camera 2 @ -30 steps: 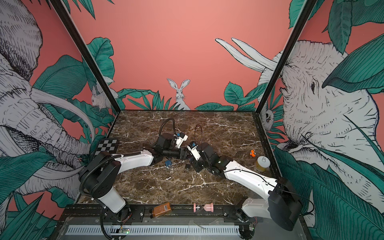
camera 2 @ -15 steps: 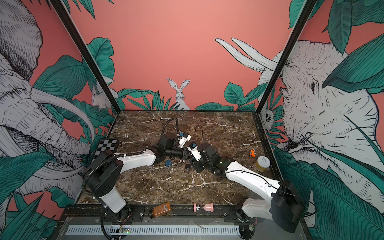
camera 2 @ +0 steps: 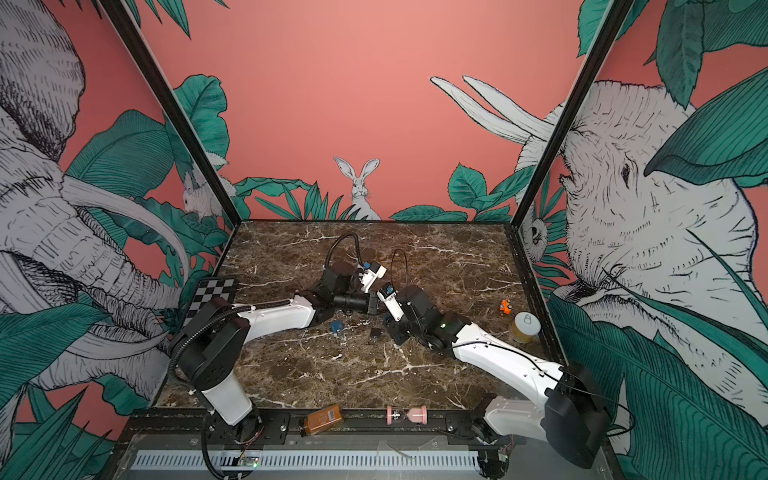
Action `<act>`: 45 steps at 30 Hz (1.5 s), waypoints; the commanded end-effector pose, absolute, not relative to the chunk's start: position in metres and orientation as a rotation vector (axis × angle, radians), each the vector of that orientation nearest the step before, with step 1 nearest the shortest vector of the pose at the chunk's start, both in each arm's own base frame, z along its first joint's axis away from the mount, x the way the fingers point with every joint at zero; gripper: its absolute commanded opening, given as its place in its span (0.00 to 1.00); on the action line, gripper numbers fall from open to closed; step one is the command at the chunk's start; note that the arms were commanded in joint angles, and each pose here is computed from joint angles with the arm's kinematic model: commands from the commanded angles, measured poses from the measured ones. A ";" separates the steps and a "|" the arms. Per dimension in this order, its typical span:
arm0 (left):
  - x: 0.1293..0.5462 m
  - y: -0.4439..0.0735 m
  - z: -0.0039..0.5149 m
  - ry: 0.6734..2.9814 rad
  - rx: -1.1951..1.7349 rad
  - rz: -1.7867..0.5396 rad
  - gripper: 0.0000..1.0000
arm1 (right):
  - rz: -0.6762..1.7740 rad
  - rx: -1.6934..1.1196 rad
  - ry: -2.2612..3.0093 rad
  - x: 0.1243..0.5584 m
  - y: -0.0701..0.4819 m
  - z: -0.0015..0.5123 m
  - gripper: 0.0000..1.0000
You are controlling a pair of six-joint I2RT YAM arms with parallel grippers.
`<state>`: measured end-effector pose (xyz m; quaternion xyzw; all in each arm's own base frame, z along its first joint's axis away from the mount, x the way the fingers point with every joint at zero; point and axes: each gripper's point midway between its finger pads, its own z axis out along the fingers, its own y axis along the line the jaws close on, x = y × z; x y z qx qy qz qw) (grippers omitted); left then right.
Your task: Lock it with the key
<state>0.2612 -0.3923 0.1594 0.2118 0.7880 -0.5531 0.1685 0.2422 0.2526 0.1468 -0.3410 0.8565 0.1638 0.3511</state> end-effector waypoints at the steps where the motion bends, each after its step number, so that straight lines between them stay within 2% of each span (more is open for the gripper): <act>1: 0.270 -0.392 0.166 2.213 0.532 -1.582 0.00 | 0.481 -0.739 2.094 0.260 0.252 0.187 0.47; 4: 0.286 -0.387 0.183 2.131 0.391 -1.635 0.00 | 0.589 -0.644 2.061 0.263 0.243 0.208 0.58; 8: 0.321 -0.365 0.211 1.990 0.103 -1.700 0.00 | 0.795 -0.548 1.979 0.259 0.234 0.243 0.65; 12: 0.338 -0.353 0.253 1.779 -0.111 -1.875 0.00 | 0.883 -0.486 1.829 0.260 0.223 0.276 0.58; 16: 0.345 -0.357 0.278 1.718 -0.259 -2.061 0.00 | 0.768 -0.575 1.741 0.257 0.215 0.285 0.56; 21: 0.340 -0.364 0.305 1.646 -0.308 -2.278 0.00 | 0.674 -0.635 1.686 0.266 0.212 0.289 0.55; 25: 0.330 -0.370 0.307 1.697 -0.273 -2.295 0.00 | 0.631 -0.655 1.673 0.279 0.213 0.294 0.54; 28: 0.324 -0.369 0.310 1.713 -0.238 -2.286 0.00 | 0.612 -0.649 1.653 0.288 0.214 0.302 0.46; 32: 0.320 -0.371 0.315 1.724 -0.201 -2.282 0.00 | 0.573 -0.662 1.656 0.300 0.215 0.306 0.47; 42: 0.318 -0.373 0.320 1.705 -0.179 -2.293 0.00 | 0.711 -0.681 1.670 0.315 0.233 0.297 0.43; 45: 0.317 -0.372 0.321 1.703 -0.174 -2.291 0.00 | 0.756 -0.688 1.668 0.316 0.240 0.295 0.38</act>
